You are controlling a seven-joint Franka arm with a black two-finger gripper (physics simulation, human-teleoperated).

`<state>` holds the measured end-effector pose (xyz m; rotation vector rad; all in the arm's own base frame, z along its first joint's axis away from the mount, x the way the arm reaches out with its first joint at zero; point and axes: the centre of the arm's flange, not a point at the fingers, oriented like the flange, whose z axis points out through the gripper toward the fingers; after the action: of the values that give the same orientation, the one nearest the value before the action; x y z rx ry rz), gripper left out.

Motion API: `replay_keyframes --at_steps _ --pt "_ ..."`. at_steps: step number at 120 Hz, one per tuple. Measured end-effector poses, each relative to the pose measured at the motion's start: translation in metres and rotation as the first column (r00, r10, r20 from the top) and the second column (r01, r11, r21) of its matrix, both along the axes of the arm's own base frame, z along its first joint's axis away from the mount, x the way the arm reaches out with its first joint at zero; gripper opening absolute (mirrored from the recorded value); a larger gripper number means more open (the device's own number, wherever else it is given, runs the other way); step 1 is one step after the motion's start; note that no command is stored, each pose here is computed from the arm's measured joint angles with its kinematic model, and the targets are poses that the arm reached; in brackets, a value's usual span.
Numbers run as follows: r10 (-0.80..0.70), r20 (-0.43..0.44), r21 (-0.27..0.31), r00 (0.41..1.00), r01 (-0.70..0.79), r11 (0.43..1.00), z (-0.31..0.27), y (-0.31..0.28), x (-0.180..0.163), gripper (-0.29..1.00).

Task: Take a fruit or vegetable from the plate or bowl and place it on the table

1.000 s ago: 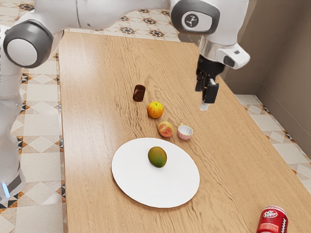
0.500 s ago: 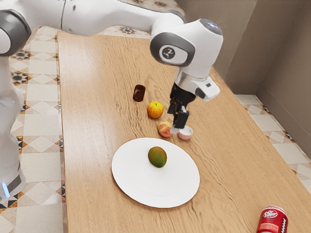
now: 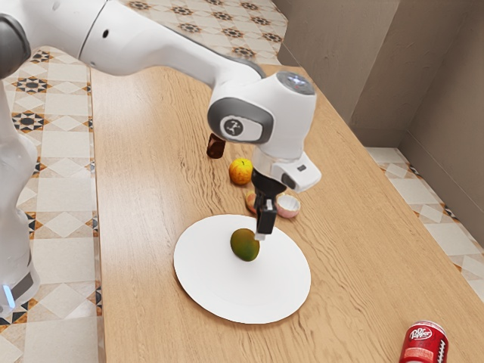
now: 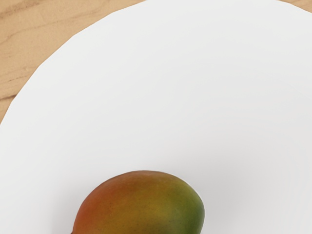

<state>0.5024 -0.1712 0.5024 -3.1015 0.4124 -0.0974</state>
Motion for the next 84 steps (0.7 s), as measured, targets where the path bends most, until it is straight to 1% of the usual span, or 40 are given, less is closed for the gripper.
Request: replay_keyframes --at_steps 20,48,84 --pt "-0.006 0.001 -0.002 1.000 0.006 1.000 -0.010 0.004 -0.008 0.70" --pt "-0.005 0.011 -0.007 1.000 0.005 1.000 -0.012 0.009 -0.007 0.70" --pt "-0.011 0.001 -0.006 1.000 0.011 1.000 -0.033 0.010 -0.006 0.70"
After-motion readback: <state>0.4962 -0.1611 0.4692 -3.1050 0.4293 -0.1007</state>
